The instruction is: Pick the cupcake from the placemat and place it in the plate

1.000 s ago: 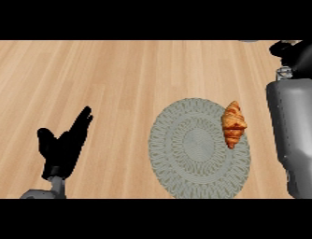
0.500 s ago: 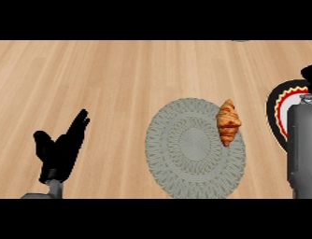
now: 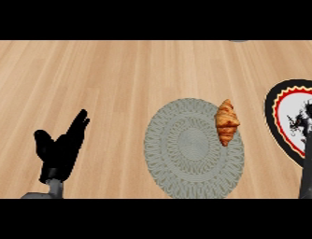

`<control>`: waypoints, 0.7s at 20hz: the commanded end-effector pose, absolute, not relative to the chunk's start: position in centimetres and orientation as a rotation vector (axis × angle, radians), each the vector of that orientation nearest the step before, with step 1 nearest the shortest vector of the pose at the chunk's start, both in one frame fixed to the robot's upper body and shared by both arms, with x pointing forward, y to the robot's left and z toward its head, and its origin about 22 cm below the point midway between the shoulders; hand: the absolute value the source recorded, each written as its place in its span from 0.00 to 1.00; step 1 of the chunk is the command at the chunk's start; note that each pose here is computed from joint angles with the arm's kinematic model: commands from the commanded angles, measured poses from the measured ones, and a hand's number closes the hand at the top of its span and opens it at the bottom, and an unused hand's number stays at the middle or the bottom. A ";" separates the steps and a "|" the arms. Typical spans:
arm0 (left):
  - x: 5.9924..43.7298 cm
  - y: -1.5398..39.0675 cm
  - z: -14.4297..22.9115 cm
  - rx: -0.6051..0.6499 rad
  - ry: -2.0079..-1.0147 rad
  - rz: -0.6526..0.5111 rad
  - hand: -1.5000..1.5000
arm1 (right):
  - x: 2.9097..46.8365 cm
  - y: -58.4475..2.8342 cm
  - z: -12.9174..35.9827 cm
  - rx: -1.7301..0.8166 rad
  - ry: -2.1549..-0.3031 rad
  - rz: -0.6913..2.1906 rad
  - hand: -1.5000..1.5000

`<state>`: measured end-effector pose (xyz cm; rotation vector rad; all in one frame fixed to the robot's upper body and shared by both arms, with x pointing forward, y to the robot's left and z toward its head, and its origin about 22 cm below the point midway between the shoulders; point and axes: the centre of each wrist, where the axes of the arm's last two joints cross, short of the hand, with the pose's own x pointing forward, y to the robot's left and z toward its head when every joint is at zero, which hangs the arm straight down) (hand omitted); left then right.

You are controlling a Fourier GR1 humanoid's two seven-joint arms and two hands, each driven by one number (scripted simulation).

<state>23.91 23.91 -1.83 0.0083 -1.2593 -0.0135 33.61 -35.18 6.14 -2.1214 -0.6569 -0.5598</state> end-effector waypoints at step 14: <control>23.7 24.9 -4.0 0.007 -1.193 0.000 0.50 | 31.1 -41.0 -0.8 -1.673 -0.650 -0.818 0.00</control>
